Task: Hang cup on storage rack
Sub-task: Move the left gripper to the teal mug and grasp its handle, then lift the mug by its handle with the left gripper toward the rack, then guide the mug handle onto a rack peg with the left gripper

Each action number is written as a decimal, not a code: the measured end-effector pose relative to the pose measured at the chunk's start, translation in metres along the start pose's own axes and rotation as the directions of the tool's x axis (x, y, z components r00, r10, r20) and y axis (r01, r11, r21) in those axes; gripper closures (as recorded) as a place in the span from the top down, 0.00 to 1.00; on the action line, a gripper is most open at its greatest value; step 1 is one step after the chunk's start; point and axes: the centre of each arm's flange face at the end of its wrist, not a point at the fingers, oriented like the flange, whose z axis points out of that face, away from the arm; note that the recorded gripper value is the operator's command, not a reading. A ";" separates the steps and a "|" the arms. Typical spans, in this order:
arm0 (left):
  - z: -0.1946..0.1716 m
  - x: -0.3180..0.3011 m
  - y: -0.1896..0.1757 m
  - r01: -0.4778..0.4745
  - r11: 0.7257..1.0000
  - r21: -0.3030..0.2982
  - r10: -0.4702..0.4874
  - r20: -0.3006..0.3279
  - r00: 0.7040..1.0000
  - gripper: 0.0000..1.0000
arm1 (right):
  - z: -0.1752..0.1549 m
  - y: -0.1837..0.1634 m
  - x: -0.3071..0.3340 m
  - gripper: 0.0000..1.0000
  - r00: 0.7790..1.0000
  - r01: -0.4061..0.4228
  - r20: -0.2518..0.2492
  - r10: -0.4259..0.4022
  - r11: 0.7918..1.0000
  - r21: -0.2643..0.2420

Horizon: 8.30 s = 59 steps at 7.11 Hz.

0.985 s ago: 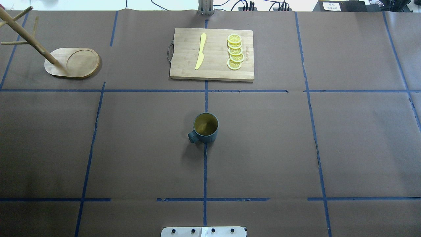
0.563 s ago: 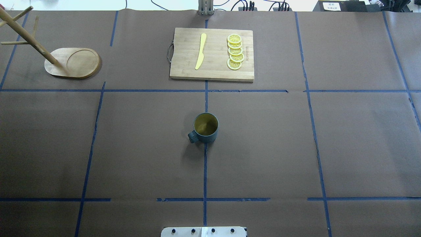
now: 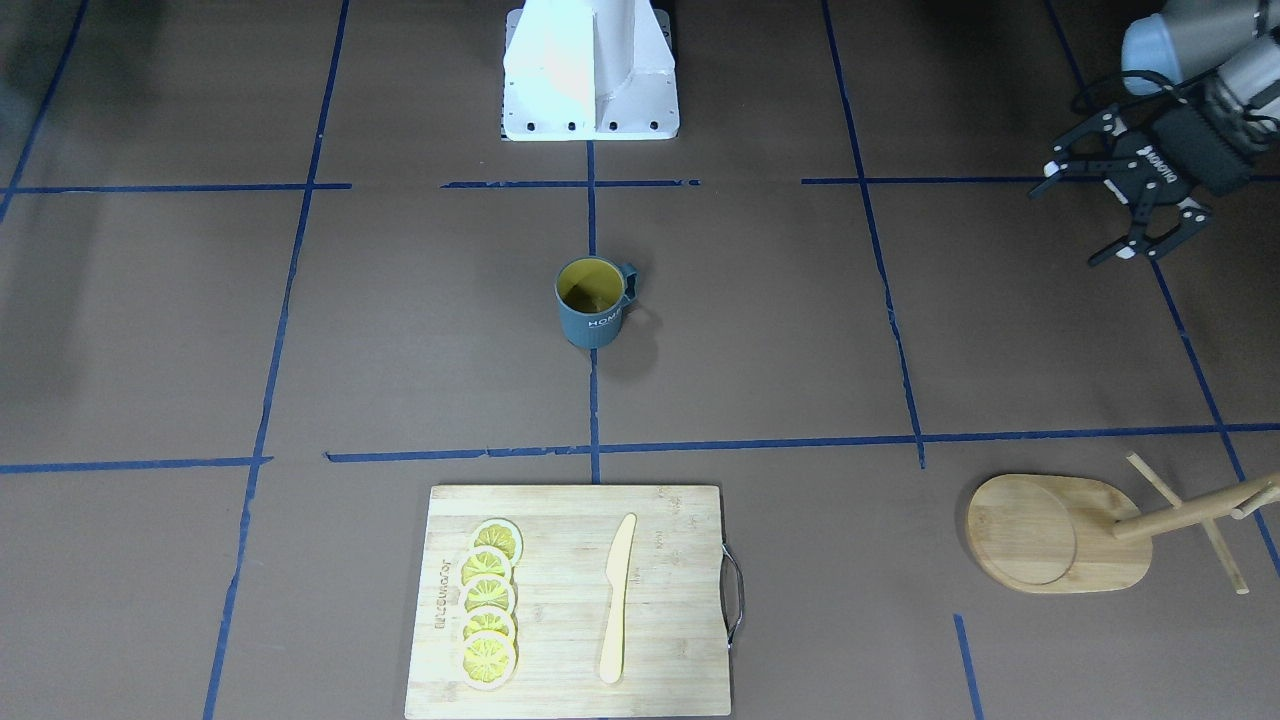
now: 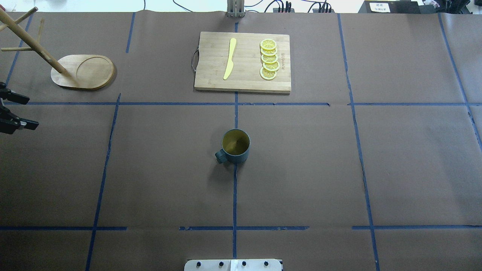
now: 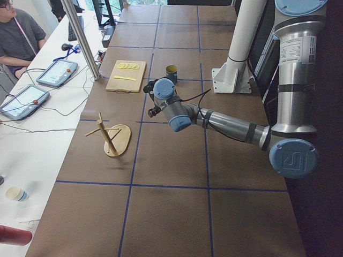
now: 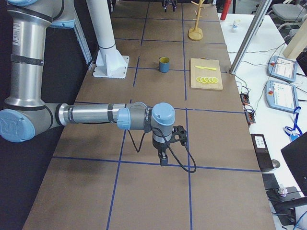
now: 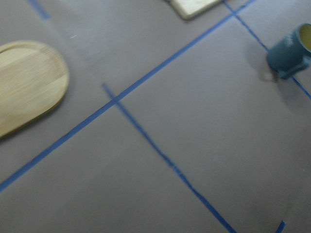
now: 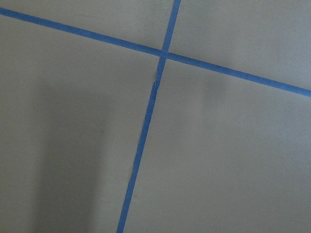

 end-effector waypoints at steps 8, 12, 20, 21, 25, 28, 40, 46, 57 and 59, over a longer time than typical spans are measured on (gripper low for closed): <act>0.260 0.246 -0.089 -0.073 0.958 0.279 0.033 0.145 0.989 1.00 | 0.000 -0.002 0.001 1.00 1.000 0.000 -0.001 0.000 1.000 0.000; 0.309 0.292 -0.127 -0.054 0.948 0.315 0.009 0.142 0.990 0.98 | 0.000 -0.002 0.000 1.00 1.000 0.000 0.000 0.000 1.000 0.001; 0.331 0.298 -0.151 -0.060 0.947 0.316 0.013 0.149 0.989 0.15 | 0.002 -0.002 0.002 1.00 1.000 0.000 0.000 0.000 1.000 -0.003; 0.331 0.298 -0.154 -0.056 0.945 0.321 0.008 0.146 0.989 0.08 | 0.002 -0.002 0.002 1.00 1.000 0.000 0.000 0.000 1.000 -0.004; 0.322 0.296 -0.162 0.056 0.928 0.369 -0.099 0.099 0.990 0.01 | 0.006 0.000 0.005 1.00 1.000 -0.007 0.003 0.007 1.000 -0.012; 0.285 0.296 -0.187 0.471 0.762 0.444 -0.462 -0.136 0.876 0.03 | 0.010 0.000 0.008 1.00 1.000 -0.015 0.005 0.015 1.000 -0.019; 0.036 0.003 -0.227 0.800 -0.564 -0.205 -0.274 -0.868 -0.415 0.03 | 0.008 -0.015 0.005 1.00 0.999 -0.010 0.043 0.010 1.000 -0.002; 0.030 -0.110 -0.115 0.784 -0.568 -0.251 -0.255 -0.852 -0.457 0.03 | 0.006 -0.018 0.004 1.00 0.999 -0.007 0.041 0.007 1.000 0.002; 0.044 -0.167 -0.004 0.788 -0.567 -0.240 -0.275 -0.847 -0.455 0.03 | 0.004 -0.021 0.003 1.00 0.999 -0.002 0.039 0.002 1.000 0.006; 0.047 -0.172 0.013 0.787 -0.568 -0.239 -0.276 -0.846 -0.457 0.03 | 0.004 -0.022 0.003 1.00 0.999 -0.002 0.039 0.002 1.000 0.006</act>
